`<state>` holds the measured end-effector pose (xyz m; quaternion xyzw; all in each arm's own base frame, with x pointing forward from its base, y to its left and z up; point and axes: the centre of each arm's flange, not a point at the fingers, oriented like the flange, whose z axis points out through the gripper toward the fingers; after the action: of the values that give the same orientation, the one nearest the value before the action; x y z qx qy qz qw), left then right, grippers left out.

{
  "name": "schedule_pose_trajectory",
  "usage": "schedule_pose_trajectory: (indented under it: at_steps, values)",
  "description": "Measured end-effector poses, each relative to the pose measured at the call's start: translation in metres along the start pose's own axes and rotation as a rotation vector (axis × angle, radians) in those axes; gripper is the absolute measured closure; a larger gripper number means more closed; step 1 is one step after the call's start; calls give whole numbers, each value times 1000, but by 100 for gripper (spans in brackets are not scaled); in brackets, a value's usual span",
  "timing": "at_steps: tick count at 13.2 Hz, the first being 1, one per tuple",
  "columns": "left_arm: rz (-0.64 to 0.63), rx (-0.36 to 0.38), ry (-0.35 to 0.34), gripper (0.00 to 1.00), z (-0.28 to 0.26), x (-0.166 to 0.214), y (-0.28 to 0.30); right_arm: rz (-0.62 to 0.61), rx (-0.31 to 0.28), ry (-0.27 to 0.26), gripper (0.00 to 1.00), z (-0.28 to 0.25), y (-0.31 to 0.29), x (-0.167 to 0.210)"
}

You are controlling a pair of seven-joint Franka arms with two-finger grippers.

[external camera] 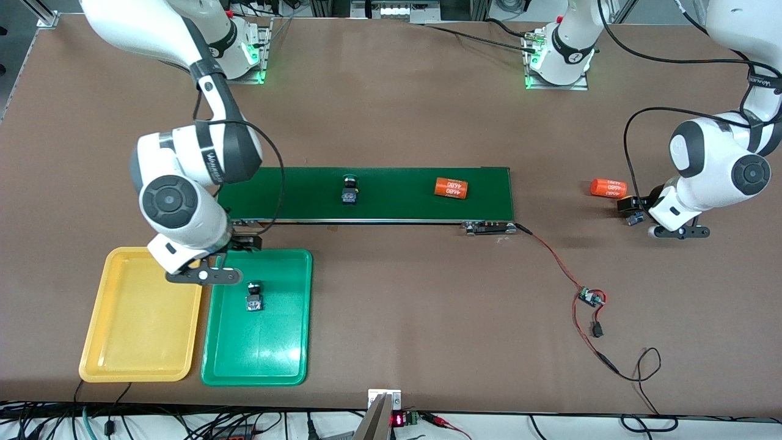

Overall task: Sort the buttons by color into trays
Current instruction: 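Withdraw the right gripper while the left gripper grasps the yellow button, then place the yellow button on the belt while the right gripper returns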

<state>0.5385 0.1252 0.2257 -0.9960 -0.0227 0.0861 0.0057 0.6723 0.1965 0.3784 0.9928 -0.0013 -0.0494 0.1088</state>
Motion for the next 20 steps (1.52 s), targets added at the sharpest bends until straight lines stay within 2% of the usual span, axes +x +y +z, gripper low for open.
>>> schedule_pose_trajectory:
  at_steps: [1, 5, 9, 10, 11, 12, 13, 14, 17, 18, 20]
  values:
    - [-11, 1, -6, 0, 4, 1, -4, 8, -10, -16, 0, 3, 8, 1]
    - [-45, 2, -33, 0, 27, 4, -22, 21, -46, -14, 0, 10, 63, 15]
    - [-66, -2, -59, 0, 44, 1, -34, 10, -48, -16, 0, 12, 79, 18]
    - [-67, -3, -62, 3, 46, 1, -34, 14, -41, -16, 0, 13, 88, 20]
    - [-67, -3, -65, 7, 48, 0, -34, 15, -15, -15, 0, 11, 101, 22]
    - [-67, -4, -68, 16, 49, 0, -34, 17, 25, -13, 0, 7, 116, 22]
    - [-67, -4, -71, 16, 51, 0, -34, 11, 58, -8, 0, 1, 134, 23]
    - [-67, -4, -73, 25, 52, 0, -34, -1, 77, 1, 0, -5, 151, 22]
    - [-68, -4, -74, 62, 52, 0, -34, -17, 137, 20, 0, -25, 185, 11]
    - [-68, -4, -72, 68, 52, 1, -34, -16, 151, 16, 0, -28, 188, 3]
    - [-56, -3, -64, 67, 49, 3, -35, -26, 181, 3, 0, -27, 183, -18]
